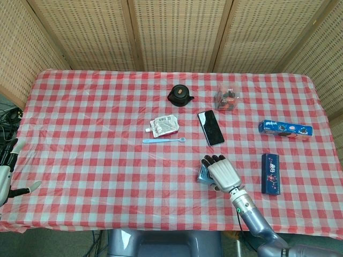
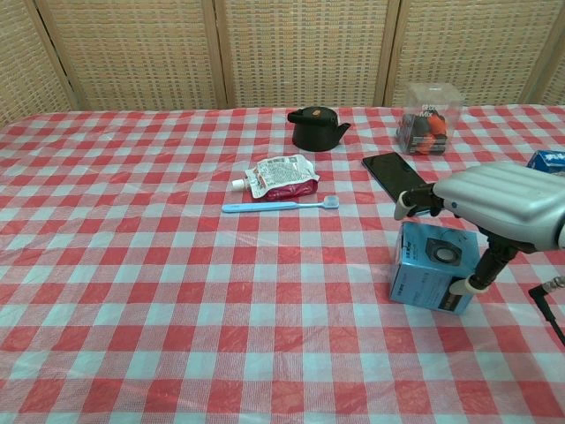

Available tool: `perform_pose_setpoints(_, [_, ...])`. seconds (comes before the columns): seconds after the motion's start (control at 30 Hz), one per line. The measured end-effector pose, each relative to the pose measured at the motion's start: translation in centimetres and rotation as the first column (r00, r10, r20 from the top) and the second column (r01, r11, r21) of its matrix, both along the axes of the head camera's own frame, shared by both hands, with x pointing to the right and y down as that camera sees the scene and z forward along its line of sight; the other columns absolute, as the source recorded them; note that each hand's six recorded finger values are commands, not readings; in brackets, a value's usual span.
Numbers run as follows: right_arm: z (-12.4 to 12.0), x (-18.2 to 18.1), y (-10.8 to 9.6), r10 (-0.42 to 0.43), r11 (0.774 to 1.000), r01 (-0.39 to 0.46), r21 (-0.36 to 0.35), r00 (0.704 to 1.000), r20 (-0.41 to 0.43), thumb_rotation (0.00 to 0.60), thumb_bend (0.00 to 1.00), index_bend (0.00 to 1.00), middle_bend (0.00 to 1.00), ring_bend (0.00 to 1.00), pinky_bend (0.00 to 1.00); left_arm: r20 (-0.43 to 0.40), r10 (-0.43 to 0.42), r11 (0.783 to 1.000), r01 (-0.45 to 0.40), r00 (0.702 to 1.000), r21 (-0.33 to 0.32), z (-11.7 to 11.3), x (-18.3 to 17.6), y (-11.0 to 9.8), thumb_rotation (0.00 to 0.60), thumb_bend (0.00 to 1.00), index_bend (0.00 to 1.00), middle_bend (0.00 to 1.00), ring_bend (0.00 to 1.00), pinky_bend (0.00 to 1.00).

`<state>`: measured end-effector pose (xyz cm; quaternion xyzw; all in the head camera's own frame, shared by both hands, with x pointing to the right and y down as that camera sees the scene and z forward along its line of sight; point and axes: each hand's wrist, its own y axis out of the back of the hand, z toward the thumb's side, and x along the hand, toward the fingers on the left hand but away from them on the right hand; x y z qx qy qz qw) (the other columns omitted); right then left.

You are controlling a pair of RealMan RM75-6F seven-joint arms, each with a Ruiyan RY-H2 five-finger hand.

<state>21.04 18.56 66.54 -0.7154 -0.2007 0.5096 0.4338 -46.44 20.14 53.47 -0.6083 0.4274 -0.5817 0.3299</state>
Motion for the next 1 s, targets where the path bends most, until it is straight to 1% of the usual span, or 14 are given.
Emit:
perform_pose_setpoints(0.1, [0.1, -0.1, -0.1, -0.004, 1.0, 0.005, 0.008, 1.0, -0.01, 0.6, 0.35, 0.39, 0.44, 0.45, 0.52, -0.002, -0.001, 1.0, 0.001, 1.0, 0.001, 0.0, 0.0, 0.0, 0.6, 0.0, 0.0, 0.0, 0.0, 0.0])
perform_pose_setpoints(0.17, [-0.1, -0.3, -0.2, 0.003, 1.0, -0.003, 0.007, 1.0, 0.006, 0.6, 0.4, 0.41, 0.46, 0.47, 0.53, -0.002, -0.003, 1.0, 0.003, 1.0, 0.001, -0.1, -0.1, -0.1, 0.6, 0.0, 0.0, 0.0, 0.0, 0.0])
perform_pose_setpoints(0.3, [-0.9, -0.8, -0.7, 0.023, 1.0, -0.023, -0.004, 0.998, 0.062, 0.6, 0.47, 0.42, 0.48, 0.48, 0.54, -0.001, -0.004, 1.0, 0.004, 1.0, -0.002, 0.0, -0.1, -0.1, 0.6, 0.0, 0.0, 0.0, 0.0, 0.0])
perform_pose_setpoints(0.4, [-1.7, -1.1, -1.5, 0.044, 0.998, -0.039, -0.044, 0.993, 0.111, 0.6, 0.51, 0.43, 0.49, 0.49, 0.54, -0.001, -0.005, 1.0, 0.005, 1.0, -0.004, 0.1, -0.2, -0.1, 0.6, 0.0, 0.0, 0.0, 0.0, 0.0])
perform_pose_setpoints(0.5, [-2.2, -1.2, -2.3, 0.07, 0.993, -0.055, -0.105, 0.988, 0.137, 0.6, 0.54, 0.44, 0.5, 0.5, 0.54, 0.0, -0.007, 1.0, 0.007, 1.0, -0.007, 0.2, -0.2, -0.2, 0.6, 0.0, 0.0, 0.0, 0.0, 0.0])
perform_pose_setpoints(0.6, [-2.4, -1.3, -2.9, 0.104, 0.978, -0.072, -0.196, 0.982, 0.156, 0.6, 0.55, 0.46, 0.52, 0.5, 0.46, 0.001, -0.009, 1.0, 0.009, 1.0, -0.009, 0.2, -0.2, -0.3, 0.6, 0.0, 0.0, 0.0, 0.0, 0.0])
perform_pose_setpoints(0.63, [-2.4, -1.4, -3.1, 0.12, 0.967, -0.078, -0.241, 0.979, 0.163, 0.6, 0.56, 0.47, 0.53, 0.5, 0.44, 0.002, -0.01, 1.0, 0.01, 1.0, -0.01, 0.3, -0.2, -0.3, 0.6, 0.0, 0.0, 0.0, 0.0, 0.0])
perform_pose_setpoints(0.7, [-2.2, -1.5, -3.4, 0.143, 0.946, -0.084, -0.314, 0.975, 0.17, 0.6, 0.59, 0.47, 0.53, 0.51, 0.42, 0.002, -0.012, 1.0, 0.012, 1.0, -0.013, 0.4, -0.2, -0.4, 0.6, 0.0, 0.0, 0.0, 0.0, 0.0])
perform_pose_setpoints(0.73, [-2.1, -1.7, -3.6, 0.155, 0.928, -0.084, -0.362, 0.973, 0.172, 0.6, 0.6, 0.47, 0.53, 0.51, 0.42, 0.003, -0.013, 1.0, 0.013, 1.0, -0.015, 0.4, -0.2, -0.4, 0.6, 0.0, 0.0, 0.0, 0.0, 0.0])
perform_pose_setpoints(0.8, [-2.0, -2.1, -3.8, 0.168, 0.898, -0.078, -0.432, 0.97, 0.174, 0.6, 0.64, 0.47, 0.53, 0.51, 0.42, 0.005, -0.014, 1.0, 0.014, 1.0, -0.017, 0.5, -0.3, -0.5, 0.6, 0.0, 0.0, 0.0, 0.0, 0.0])
perform_pose_setpoints(0.83, [-1.8, -2.4, -4.0, 0.176, 0.876, -0.073, -0.476, 0.969, 0.175, 0.6, 0.65, 0.48, 0.53, 0.51, 0.42, 0.006, -0.015, 1.0, 0.015, 1.0, -0.018, 0.6, -0.3, -0.6, 0.6, 0.0, 0.0, 0.0, 0.0, 0.0])
perform_pose_setpoints(0.9, [-1.5, -2.9, -4.1, 0.187, 0.841, -0.066, -0.538, 0.967, 0.173, 0.6, 0.67, 0.48, 0.53, 0.51, 0.42, 0.009, -0.016, 1.0, 0.017, 1.0, -0.02, 0.7, -0.3, -0.7, 0.6, 0.0, 0.0, 0.0, 0.0, 0.0])
perform_pose_setpoints(0.93, [-1.3, -3.2, -4.1, 0.189, 0.817, -0.06, -0.574, 0.967, 0.169, 0.6, 0.68, 0.48, 0.53, 0.51, 0.42, 0.01, -0.018, 1.0, 0.018, 1.0, -0.023, 0.8, -0.4, -0.7, 0.6, 0.0, 0.0, 0.0, 0.0, 0.0])
perform_pose_setpoints(1.0, [-0.8, -3.6, -4.2, 0.187, 0.784, -0.05, -0.619, 0.969, 0.158, 0.6, 0.68, 0.48, 0.53, 0.52, 0.42, 0.012, -0.02, 0.999, 0.021, 1.0, -0.025, 0.8, -0.4, -0.8, 0.6, 0.0, 0.0, 0.0, 0.0, 0.0])
